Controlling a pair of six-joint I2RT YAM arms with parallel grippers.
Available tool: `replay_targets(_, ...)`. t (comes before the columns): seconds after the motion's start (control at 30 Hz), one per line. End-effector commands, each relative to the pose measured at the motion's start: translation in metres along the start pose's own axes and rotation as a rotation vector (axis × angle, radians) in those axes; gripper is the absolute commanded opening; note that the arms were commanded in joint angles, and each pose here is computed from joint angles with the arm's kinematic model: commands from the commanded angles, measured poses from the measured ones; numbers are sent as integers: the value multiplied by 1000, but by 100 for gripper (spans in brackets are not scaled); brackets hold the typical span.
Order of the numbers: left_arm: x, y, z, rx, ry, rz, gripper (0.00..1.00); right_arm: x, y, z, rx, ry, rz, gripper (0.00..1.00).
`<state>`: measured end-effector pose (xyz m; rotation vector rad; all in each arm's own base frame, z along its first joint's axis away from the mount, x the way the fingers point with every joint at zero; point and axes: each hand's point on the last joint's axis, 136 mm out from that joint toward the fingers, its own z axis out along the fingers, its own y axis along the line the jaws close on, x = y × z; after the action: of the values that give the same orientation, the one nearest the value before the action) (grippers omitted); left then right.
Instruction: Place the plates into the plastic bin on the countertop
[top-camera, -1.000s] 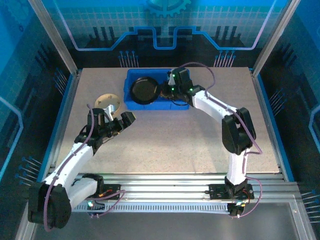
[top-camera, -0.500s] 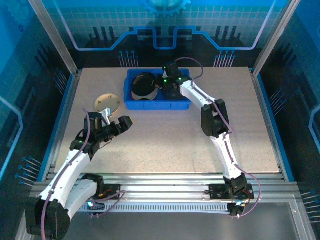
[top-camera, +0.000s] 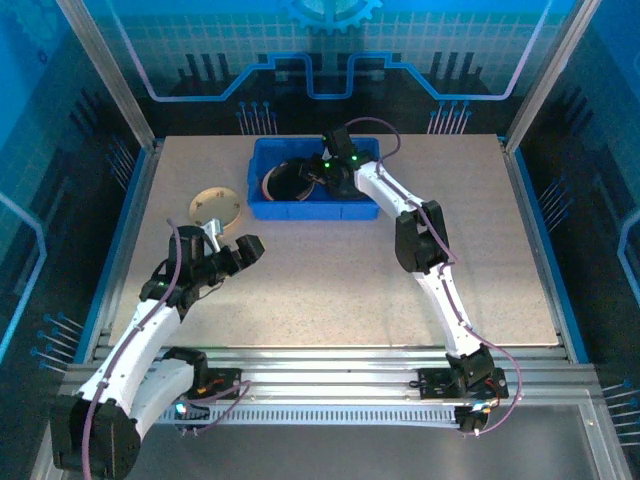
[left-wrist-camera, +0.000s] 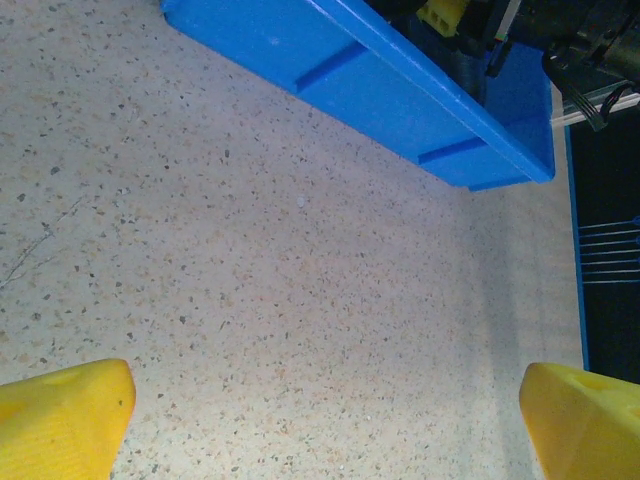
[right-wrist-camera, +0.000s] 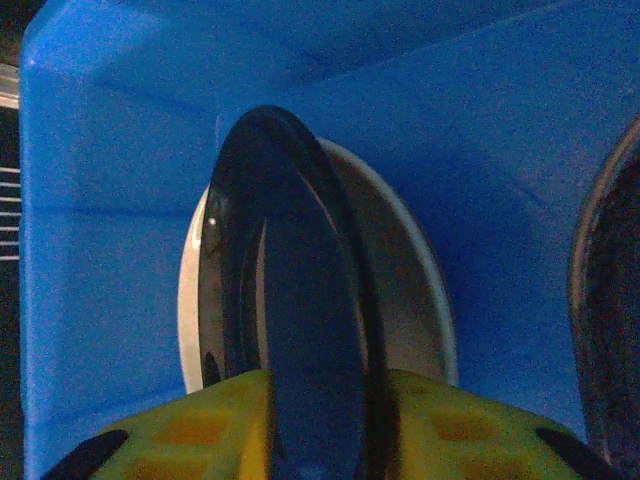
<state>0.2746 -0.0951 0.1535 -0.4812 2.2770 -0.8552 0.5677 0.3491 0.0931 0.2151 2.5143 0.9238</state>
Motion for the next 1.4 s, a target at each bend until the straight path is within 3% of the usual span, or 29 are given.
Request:
replay_targets(0.0, -6, -1, -4, -8, -22, 24, 99, -5, 16, -16, 18, -34, -65, 37)
replay_targets(0.37, -7, 6, -3, -34, -32, 0, 99, -4, 24, -65, 99, -115, -201, 40)
replay_targets(0.7, -13, 38, -11, -178, -87, -95, 97, 20, 46, -120, -13, -140, -222, 38)
replay_targets(0.83, -18, 59, -18, -245, -111, -173, 93, 51, 64, -140, -86, -106, -256, 37)
replay_targets(1.0, -28, 76, -28, -278, -160, -235, 93, 114, 99, -136, -185, 74, -323, 38)
replay_targets(1.17, -44, 69, -39, -219, -227, -240, 97, 176, 125, -106, -233, 205, -370, 55)
replay_targets(1.23, -48, 65, -41, -187, -243, -254, 97, 192, 134, -95, -245, 237, -392, 58)
replay_targets(1.37, -51, 61, -45, -125, -279, -301, 98, 218, 145, -72, -250, 294, -417, 48)
